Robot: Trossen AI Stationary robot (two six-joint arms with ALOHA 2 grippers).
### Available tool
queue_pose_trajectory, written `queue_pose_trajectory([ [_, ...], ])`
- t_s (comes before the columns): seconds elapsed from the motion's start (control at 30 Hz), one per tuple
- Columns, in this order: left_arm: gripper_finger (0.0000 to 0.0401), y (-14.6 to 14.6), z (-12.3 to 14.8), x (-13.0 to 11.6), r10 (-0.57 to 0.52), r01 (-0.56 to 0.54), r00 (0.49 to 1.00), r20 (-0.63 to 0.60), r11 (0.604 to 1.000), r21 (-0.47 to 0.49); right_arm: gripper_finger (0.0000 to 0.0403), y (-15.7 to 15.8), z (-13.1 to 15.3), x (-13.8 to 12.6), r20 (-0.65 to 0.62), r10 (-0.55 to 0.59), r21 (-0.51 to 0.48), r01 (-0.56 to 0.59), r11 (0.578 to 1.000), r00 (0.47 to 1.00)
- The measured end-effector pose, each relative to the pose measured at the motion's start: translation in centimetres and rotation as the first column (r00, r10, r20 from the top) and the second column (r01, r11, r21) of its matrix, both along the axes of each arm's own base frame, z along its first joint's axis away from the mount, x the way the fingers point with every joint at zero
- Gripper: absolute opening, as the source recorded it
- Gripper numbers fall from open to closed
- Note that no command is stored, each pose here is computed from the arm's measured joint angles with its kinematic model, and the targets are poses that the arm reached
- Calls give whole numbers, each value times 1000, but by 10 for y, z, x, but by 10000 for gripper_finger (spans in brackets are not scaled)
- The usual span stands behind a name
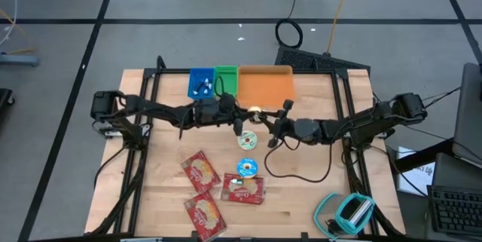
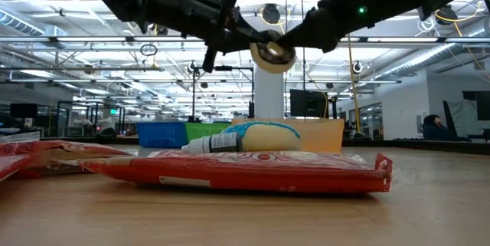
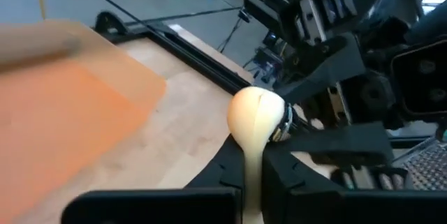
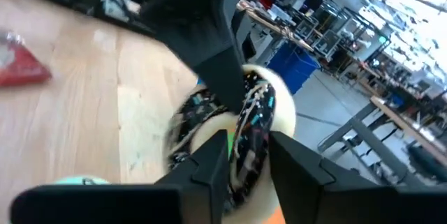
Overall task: Pick & Place Food Item
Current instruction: Put the black donut into the green bin
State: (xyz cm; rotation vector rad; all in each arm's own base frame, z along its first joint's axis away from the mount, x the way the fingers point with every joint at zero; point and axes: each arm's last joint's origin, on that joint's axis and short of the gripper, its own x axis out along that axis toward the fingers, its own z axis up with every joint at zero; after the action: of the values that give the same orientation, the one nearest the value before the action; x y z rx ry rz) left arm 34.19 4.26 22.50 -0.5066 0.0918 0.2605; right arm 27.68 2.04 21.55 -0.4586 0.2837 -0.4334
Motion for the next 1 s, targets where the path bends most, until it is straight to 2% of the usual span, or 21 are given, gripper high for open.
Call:
queue_pose_trajectory([
  [0.13, 32, 19, 13, -11, 93, -93, 996, 1, 995, 17, 121, -1, 0, -2, 15, -4, 53, 3, 999, 1000],
  [0.27, 48, 38, 14, -22, 157, -156, 985, -72, 988, 18, 144, -1, 4, -5, 24, -3, 70, 1, 998, 1000],
  [0.47, 17, 73, 7, -39, 248, -248, 950, -191, 968, 24, 165, -10, 8, -11, -5, -35, 64, 35, 997, 999],
  [0.57, 10, 93, 4, -48, 254, -257, 943, -215, 966, 17, 170, -21, 8, -15, -10, -76, 63, 77, 995, 997],
  [0.8, 21, 137, -4, -74, 309, -335, 909, -279, 941, -49, 168, -50, 0, -28, -3, -196, 102, 195, 975, 981],
  [1.0, 13, 150, -28, -72, 258, -310, 909, -326, 944, -117, 169, -63, -8, -34, -11, -229, 106, 229, 968, 973],
])
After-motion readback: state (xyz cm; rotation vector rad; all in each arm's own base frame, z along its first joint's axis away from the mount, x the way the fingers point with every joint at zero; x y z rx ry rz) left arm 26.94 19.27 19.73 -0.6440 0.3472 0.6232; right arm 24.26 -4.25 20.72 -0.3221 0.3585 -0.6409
